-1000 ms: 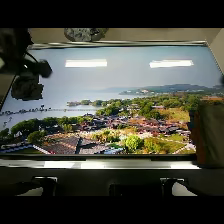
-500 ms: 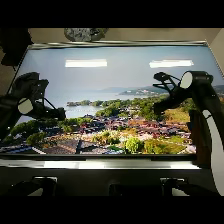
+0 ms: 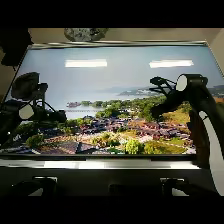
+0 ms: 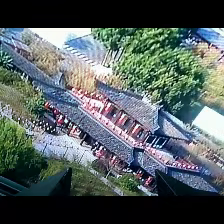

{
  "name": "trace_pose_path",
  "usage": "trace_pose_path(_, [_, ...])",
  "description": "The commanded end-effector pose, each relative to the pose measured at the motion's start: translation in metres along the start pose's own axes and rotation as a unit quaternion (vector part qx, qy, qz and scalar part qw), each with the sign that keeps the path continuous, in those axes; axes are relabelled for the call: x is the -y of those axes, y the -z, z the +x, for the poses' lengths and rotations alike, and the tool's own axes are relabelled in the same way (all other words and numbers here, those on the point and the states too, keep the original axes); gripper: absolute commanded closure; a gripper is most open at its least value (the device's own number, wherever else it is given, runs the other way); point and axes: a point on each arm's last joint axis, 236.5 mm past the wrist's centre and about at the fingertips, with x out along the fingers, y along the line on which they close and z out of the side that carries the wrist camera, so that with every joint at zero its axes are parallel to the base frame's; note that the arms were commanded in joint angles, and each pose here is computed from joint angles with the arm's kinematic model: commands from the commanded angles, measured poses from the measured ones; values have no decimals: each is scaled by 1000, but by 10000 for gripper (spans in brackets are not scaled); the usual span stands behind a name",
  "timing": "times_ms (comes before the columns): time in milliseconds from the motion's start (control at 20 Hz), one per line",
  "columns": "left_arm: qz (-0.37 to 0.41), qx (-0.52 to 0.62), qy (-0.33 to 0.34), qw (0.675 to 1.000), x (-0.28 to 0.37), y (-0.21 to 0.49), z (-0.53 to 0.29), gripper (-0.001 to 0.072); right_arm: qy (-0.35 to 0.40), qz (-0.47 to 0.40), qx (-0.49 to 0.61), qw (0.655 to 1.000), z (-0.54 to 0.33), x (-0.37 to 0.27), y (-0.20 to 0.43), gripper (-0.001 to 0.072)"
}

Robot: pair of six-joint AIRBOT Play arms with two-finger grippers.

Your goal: Fold the shirts.

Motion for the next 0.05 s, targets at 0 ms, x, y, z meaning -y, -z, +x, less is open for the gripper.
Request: trace_pose_path(0, [-1, 2, 1, 1000, 0, 0, 0, -9, -1, -1, -1, 1000, 0, -1, 0, 76])
